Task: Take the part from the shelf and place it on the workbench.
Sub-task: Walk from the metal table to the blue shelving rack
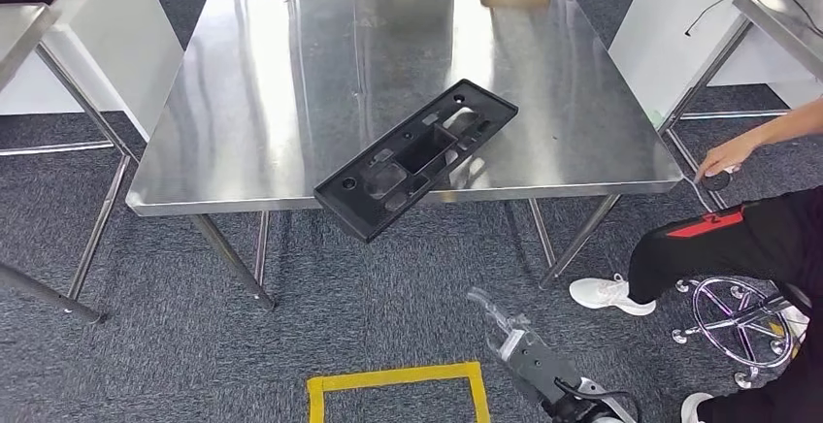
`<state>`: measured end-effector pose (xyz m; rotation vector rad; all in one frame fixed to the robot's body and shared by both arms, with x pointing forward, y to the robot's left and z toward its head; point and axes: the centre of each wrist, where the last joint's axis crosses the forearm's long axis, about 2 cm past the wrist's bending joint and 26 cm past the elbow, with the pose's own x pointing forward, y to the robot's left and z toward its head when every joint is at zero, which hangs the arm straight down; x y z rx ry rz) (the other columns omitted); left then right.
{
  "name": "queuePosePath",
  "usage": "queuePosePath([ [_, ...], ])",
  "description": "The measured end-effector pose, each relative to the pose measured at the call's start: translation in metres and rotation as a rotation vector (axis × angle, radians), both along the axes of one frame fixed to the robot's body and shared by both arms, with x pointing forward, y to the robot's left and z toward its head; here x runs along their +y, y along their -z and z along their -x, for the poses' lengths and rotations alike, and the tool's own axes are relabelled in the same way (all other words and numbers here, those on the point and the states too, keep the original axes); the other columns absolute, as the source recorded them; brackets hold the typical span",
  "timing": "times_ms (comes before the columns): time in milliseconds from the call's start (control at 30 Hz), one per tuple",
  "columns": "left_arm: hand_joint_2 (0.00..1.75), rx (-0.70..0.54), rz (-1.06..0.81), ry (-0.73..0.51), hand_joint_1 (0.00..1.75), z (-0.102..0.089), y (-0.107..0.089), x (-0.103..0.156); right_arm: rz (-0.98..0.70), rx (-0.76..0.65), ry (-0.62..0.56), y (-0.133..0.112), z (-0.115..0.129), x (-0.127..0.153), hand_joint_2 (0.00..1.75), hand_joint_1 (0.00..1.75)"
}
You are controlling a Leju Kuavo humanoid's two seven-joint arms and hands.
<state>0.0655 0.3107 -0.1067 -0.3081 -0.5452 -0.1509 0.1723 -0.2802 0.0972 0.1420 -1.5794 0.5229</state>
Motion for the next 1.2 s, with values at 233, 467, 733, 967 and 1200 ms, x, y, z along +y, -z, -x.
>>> queuePosePath([
  [233, 0.0, 0.002, 0.001, -0.004, 0.0, 0.001, 0.0, 0.0, 0.076, 0.141, -0.007, 0.022, 0.003, -0.009, 0.0, 0.0],
  [467, 0.0, 0.02, 0.002, -0.027, 0.0, 0.009, 0.001, 0.0, 0.473, 0.482, 0.277, 0.098, 0.014, -0.05, 0.0, 0.0],
  [733, 0.0, 0.023, -0.002, 0.003, 0.0, 0.001, 0.0, -0.005, 0.529, 0.955, 0.355, 0.187, 0.076, -0.064, 0.0, 0.0],
  [967, 0.0, 0.031, -0.019, 0.032, 0.0, -0.001, 0.0, -0.001, 0.464, 1.226, 0.278, 0.206, 0.121, -0.03, 0.0, 0.0],
  [1200, 0.0, 0.029, -0.025, 0.045, 0.0, -0.002, 0.0, 0.0, 0.405, 1.22, 0.351, 0.207, 0.123, -0.024, 0.0, 0.0],
])
